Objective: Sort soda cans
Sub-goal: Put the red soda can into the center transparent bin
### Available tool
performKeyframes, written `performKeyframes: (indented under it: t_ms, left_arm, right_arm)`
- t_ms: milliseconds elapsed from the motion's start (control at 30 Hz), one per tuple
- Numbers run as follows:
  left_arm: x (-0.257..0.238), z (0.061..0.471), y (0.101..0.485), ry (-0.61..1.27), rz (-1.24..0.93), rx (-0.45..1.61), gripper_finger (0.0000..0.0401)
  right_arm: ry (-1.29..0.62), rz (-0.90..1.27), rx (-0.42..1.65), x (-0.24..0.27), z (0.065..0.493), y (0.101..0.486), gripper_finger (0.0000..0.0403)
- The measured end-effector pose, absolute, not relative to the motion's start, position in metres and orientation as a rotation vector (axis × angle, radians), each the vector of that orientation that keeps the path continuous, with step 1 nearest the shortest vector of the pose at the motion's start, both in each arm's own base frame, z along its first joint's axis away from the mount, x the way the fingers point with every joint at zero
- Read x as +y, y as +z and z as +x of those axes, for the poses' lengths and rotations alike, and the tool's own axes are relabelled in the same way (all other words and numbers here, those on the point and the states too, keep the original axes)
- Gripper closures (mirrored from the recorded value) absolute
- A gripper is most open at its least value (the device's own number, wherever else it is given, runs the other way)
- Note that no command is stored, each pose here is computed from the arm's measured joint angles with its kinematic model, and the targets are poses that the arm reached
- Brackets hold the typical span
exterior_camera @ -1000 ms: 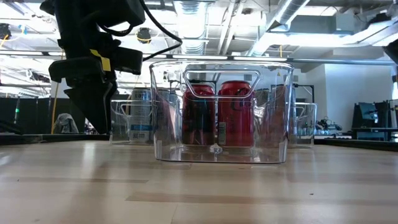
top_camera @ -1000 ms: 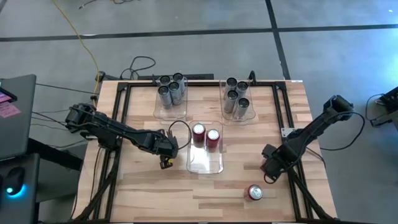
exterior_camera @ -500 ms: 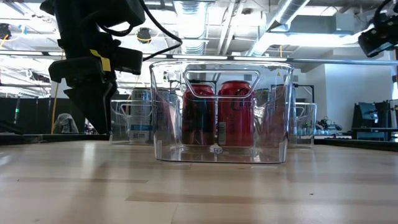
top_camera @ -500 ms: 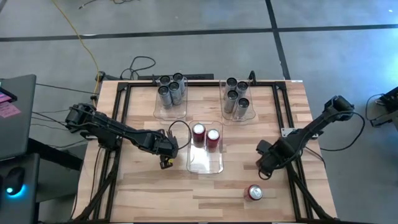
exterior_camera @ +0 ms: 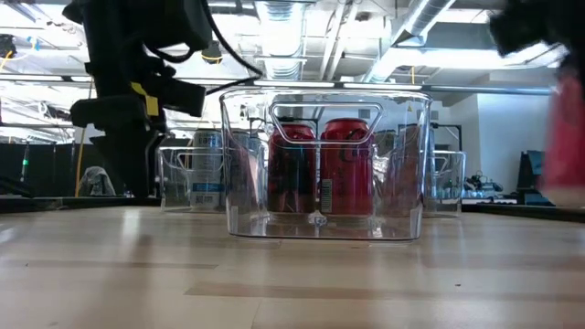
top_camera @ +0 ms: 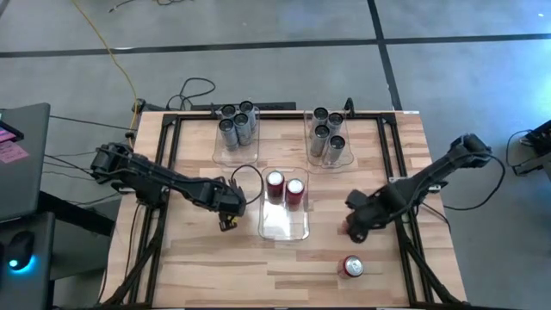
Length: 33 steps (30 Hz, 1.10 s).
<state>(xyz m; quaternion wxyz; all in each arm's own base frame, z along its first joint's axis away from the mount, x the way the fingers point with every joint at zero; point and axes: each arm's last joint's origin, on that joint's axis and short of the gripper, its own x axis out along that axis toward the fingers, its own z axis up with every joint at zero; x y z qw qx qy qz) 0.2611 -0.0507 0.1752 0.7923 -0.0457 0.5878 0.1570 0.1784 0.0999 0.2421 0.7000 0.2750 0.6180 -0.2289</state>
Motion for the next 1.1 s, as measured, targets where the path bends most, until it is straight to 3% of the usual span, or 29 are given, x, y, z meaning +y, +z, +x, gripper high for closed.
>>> performKeyframes:
  t_ms: [233, 367, 467, 700, 1100]
  left_arm:
    - [-0.046, 0.256, 0.174, 0.361, -0.083, 1.322, 0.0219]
    - [-0.047, 0.256, 0.174, 0.357, -0.079, 1.321, 0.0219]
    - [-0.048, 0.257, 0.174, 0.34, -0.064, 1.315, 0.0219]
    - [-0.054, 0.259, 0.175, 0.294, -0.034, 1.286, 0.0219]
    - [-0.075, 0.255, 0.175, 0.187, 0.091, 1.262, 0.0219]
  right_arm:
    - [-0.392, 0.593, 1.092, 0.084, 0.21, 0.314, 0.0102]
    - [-0.387, 0.525, 1.024, 0.077, 0.233, 0.332, 0.0102]
    - [-0.346, 0.466, 1.004, 0.082, 0.268, 0.328, 0.0102]
    - [-0.288, 0.206, 1.171, 0.092, 0.347, 0.302, 0.0102]
    - [-0.186, -0.066, 1.341, 0.093, 0.422, 0.255, 0.0099]
